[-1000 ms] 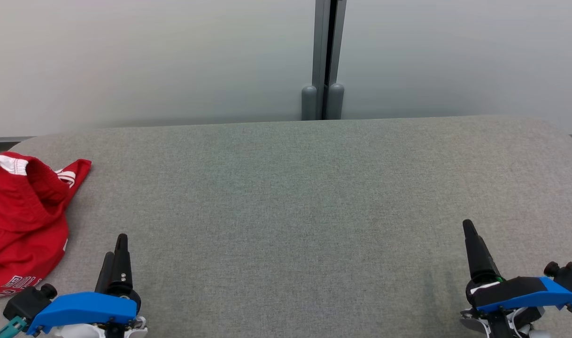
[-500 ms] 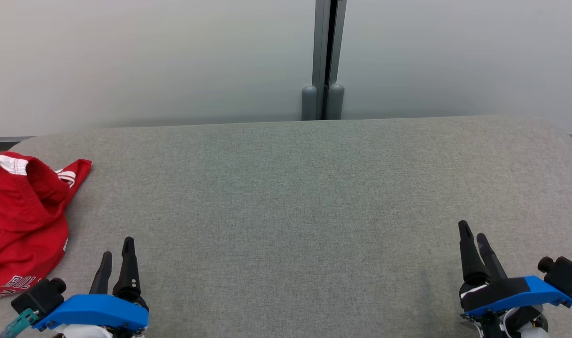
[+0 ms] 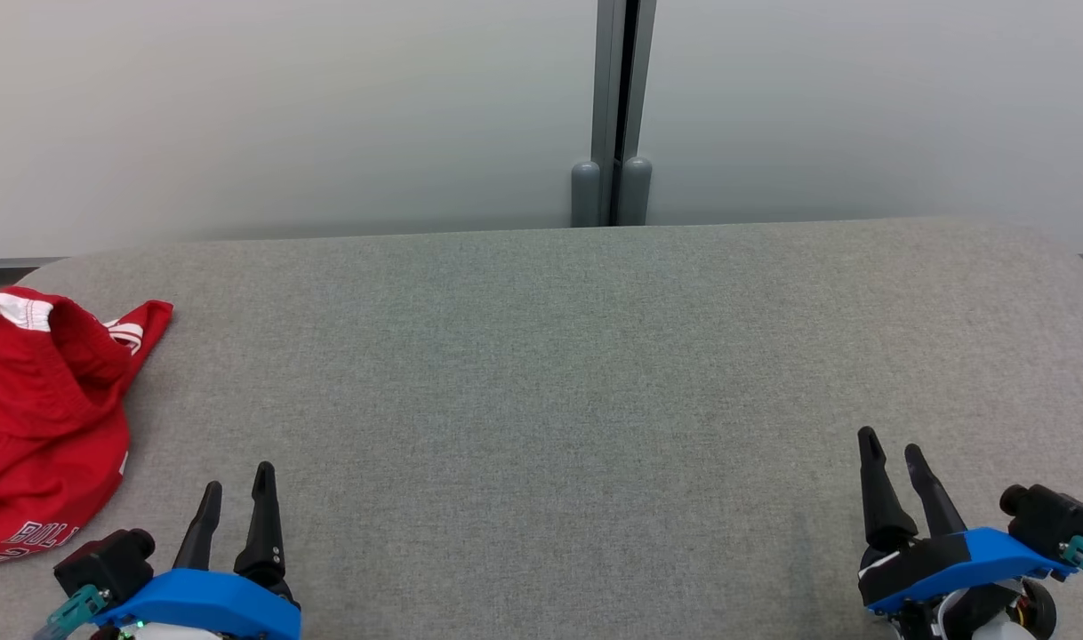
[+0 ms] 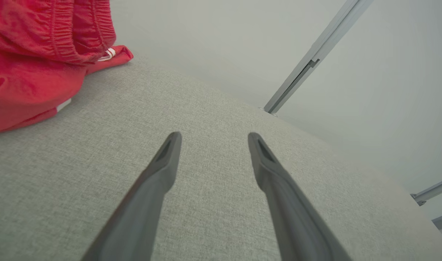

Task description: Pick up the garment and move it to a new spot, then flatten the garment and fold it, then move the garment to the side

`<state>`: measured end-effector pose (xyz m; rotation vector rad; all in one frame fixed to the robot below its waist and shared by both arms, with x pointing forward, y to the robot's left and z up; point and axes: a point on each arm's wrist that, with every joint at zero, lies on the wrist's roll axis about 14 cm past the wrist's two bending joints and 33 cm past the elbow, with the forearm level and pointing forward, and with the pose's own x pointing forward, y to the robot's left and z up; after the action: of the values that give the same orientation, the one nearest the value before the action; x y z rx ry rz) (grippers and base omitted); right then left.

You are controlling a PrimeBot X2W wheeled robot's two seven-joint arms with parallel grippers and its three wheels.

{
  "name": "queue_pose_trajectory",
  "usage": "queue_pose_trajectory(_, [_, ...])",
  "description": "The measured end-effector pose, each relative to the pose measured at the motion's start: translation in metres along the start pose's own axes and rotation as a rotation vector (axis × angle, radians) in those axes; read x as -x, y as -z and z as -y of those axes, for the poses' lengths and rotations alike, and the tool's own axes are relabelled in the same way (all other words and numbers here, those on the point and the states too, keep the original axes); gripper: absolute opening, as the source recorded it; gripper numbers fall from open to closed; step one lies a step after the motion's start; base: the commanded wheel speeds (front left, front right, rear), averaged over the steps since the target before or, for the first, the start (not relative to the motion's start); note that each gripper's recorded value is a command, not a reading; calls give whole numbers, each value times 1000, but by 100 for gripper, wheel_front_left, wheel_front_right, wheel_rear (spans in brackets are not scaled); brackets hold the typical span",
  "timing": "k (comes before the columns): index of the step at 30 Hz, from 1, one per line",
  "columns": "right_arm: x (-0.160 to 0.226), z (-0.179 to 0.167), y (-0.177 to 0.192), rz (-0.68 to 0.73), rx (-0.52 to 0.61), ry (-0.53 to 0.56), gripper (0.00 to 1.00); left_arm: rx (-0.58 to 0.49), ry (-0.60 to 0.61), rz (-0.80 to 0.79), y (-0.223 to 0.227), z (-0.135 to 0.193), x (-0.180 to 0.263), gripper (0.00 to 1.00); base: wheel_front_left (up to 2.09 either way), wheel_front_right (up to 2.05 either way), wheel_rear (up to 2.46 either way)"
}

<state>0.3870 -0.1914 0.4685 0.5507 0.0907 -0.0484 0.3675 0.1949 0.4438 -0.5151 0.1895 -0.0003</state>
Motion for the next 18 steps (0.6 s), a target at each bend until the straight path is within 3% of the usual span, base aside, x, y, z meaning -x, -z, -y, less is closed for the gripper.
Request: queue_pose_trajectory(18, [0, -10, 3, 5, 205, -50, 100, -225, 55, -2, 2, 7, 1, 100, 0, 0, 0])
